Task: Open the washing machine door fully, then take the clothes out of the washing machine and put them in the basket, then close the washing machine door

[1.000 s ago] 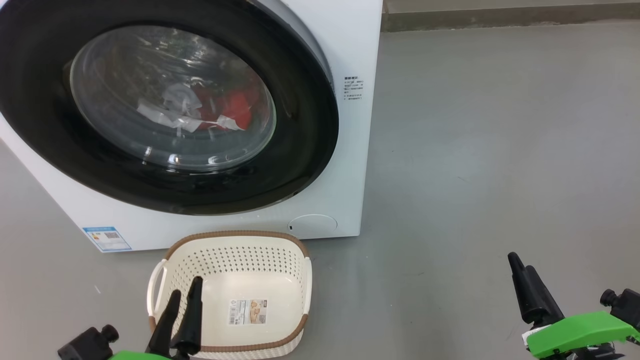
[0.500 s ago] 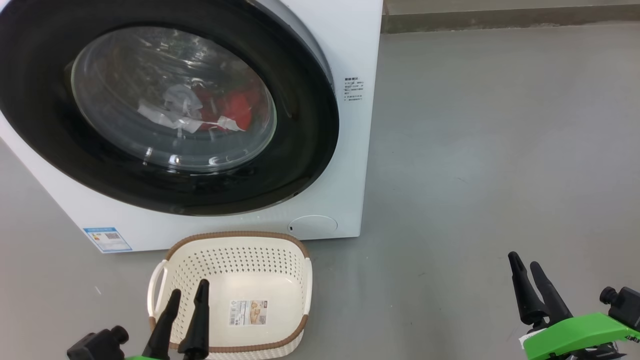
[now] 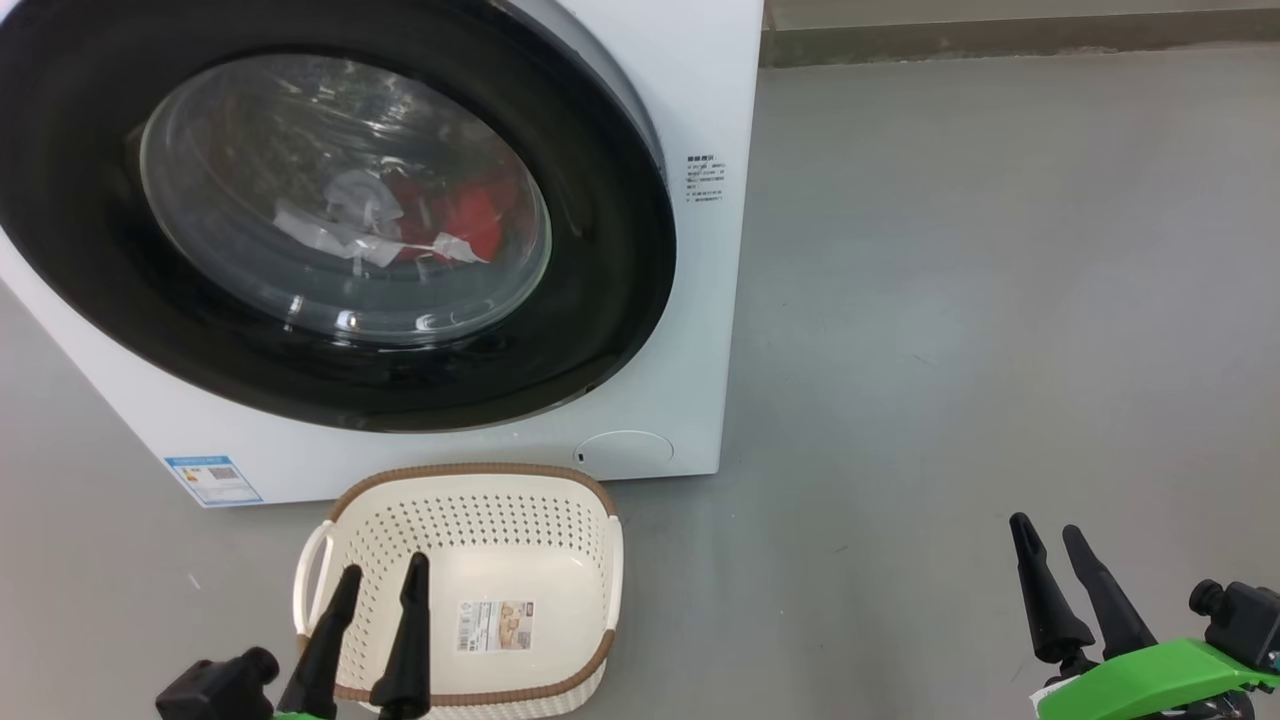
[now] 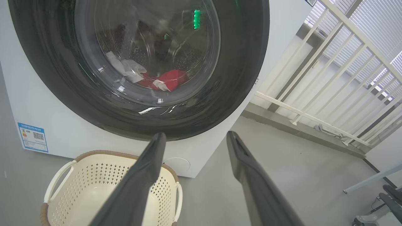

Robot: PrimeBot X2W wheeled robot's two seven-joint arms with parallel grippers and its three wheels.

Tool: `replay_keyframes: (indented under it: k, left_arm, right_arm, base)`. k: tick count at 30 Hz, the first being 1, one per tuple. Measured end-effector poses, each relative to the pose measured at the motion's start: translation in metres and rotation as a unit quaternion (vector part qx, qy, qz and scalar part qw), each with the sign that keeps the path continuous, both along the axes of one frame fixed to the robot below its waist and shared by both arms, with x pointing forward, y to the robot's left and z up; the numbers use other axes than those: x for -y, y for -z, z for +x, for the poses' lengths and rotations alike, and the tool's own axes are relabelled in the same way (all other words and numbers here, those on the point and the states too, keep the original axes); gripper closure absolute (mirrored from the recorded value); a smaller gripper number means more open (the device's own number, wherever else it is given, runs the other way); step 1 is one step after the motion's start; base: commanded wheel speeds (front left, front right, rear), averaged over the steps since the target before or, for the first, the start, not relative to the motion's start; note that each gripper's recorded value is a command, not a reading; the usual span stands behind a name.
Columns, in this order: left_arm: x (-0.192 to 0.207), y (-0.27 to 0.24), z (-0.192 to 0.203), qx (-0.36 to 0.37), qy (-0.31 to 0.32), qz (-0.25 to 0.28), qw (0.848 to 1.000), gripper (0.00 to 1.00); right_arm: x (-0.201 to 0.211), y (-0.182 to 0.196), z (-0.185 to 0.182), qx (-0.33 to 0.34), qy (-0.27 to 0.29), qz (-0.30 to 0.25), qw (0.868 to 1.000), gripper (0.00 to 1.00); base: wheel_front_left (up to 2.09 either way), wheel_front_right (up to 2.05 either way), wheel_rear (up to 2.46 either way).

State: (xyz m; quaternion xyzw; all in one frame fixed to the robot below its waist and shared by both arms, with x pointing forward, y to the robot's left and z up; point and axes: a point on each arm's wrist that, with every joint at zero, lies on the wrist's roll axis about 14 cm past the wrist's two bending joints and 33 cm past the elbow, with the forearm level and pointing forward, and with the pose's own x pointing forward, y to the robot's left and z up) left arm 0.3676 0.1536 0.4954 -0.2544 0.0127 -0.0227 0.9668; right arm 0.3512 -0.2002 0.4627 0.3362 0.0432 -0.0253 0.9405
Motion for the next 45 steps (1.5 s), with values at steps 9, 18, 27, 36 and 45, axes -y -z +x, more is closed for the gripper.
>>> replay_keyframes:
  k: [9, 18, 27, 36, 45]
  left_arm:
    - [0.005, -0.005, 0.001, 0.019, 0.009, 0.060, 0.998, 0.00]
    - [0.010, -0.007, -0.002, 0.032, 0.017, 0.114, 0.993, 0.00]
    - [0.014, -0.013, -0.001, 0.053, 0.021, 0.160, 0.985, 0.00]
    - [0.020, -0.015, 0.000, 0.069, 0.031, 0.206, 0.976, 0.00]
    - [0.020, -0.012, 0.001, 0.064, 0.032, 0.208, 0.975, 0.00]
  right_arm:
    - [0.002, -0.006, 0.001, 0.014, -0.006, -0.052, 0.999, 0.00]
    - [0.001, -0.011, 0.001, 0.027, -0.011, -0.096, 0.995, 0.00]
    - [0.004, -0.009, -0.003, 0.028, -0.017, -0.139, 0.990, 0.00]
    - [0.006, -0.012, -0.003, 0.039, -0.019, -0.178, 0.983, 0.00]
    - [0.017, -0.008, -0.008, 0.030, -0.003, -0.186, 0.982, 0.00]
  base:
    - [0.00, 0.00, 0.00]
    - [0.00, 0.00, 0.00]
    - [0.00, 0.00, 0.00]
    - [0.00, 0.00, 0.00]
    - [0.00, 0.00, 0.00]
